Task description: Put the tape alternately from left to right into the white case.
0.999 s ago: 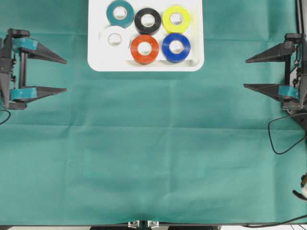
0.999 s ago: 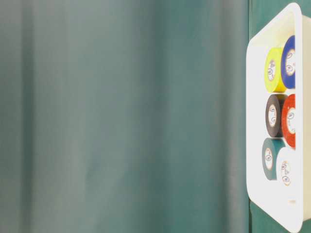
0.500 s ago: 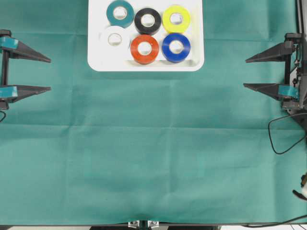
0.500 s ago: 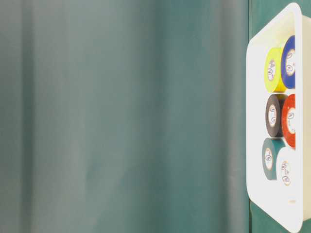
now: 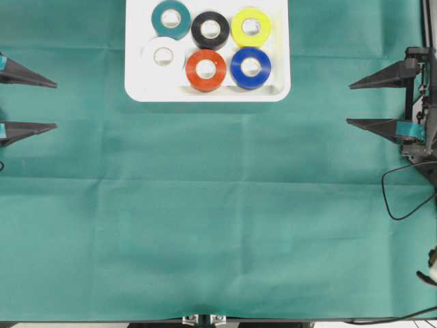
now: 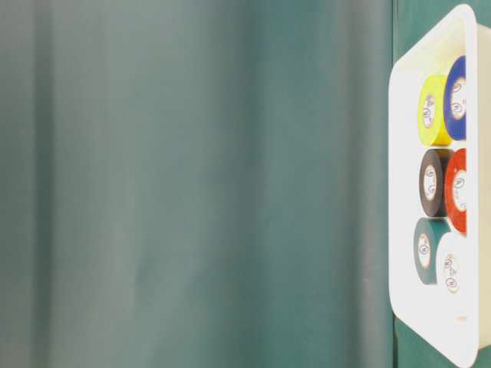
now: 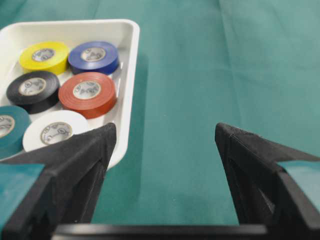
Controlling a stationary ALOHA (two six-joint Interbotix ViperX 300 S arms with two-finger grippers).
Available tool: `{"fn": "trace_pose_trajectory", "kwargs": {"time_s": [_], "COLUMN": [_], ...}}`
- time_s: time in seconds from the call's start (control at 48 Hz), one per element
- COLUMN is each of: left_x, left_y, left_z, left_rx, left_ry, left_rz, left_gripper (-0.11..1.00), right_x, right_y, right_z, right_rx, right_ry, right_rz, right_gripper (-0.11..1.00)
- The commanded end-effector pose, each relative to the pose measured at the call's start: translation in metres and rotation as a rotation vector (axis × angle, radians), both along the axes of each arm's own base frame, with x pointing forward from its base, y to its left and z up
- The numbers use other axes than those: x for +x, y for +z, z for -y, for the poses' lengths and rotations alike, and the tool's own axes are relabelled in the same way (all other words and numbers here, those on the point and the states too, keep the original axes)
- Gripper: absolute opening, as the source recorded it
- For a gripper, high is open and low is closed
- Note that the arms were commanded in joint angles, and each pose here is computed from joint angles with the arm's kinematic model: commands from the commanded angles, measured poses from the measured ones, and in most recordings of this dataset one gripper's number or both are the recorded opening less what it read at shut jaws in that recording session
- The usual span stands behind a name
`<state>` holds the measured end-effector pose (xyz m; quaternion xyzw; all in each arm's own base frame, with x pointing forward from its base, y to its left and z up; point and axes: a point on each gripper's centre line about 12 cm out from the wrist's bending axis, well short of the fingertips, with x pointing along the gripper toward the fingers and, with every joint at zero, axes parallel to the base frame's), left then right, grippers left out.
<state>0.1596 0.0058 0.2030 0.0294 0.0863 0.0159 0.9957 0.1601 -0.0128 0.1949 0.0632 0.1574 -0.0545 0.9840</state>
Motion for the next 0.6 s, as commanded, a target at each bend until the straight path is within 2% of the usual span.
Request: {"fn": "trace_pose_trajectory", "kwargs": {"time_s": [0.0,0.125,0.583], "left_x": [0.0009,0.0006,0.0005], "left_y": [0.0036,0.0031,0.0027], "left_z": [-0.0005,-0.0005,-0.0002], "left_rx": [0.014,0.028,0.026], "left_ry": [0.001,-0.002,-0.003], "left_rz": [0.012,0.01,0.007], "left_gripper": [0.33,0.33,0.33], "right_x": [0.0027,0.0027,0.0026], "right_y": [0.0047,0.0047,0.0041], "right_z": [0.0,0.0,0.0], "right_rx": [0.005,0.006,0.005], "right_ry": [0.0,0.0,0.0], "right_rz": [0.008,0.008,0.006], "right_gripper": [0.77,0.77,0.77]}}
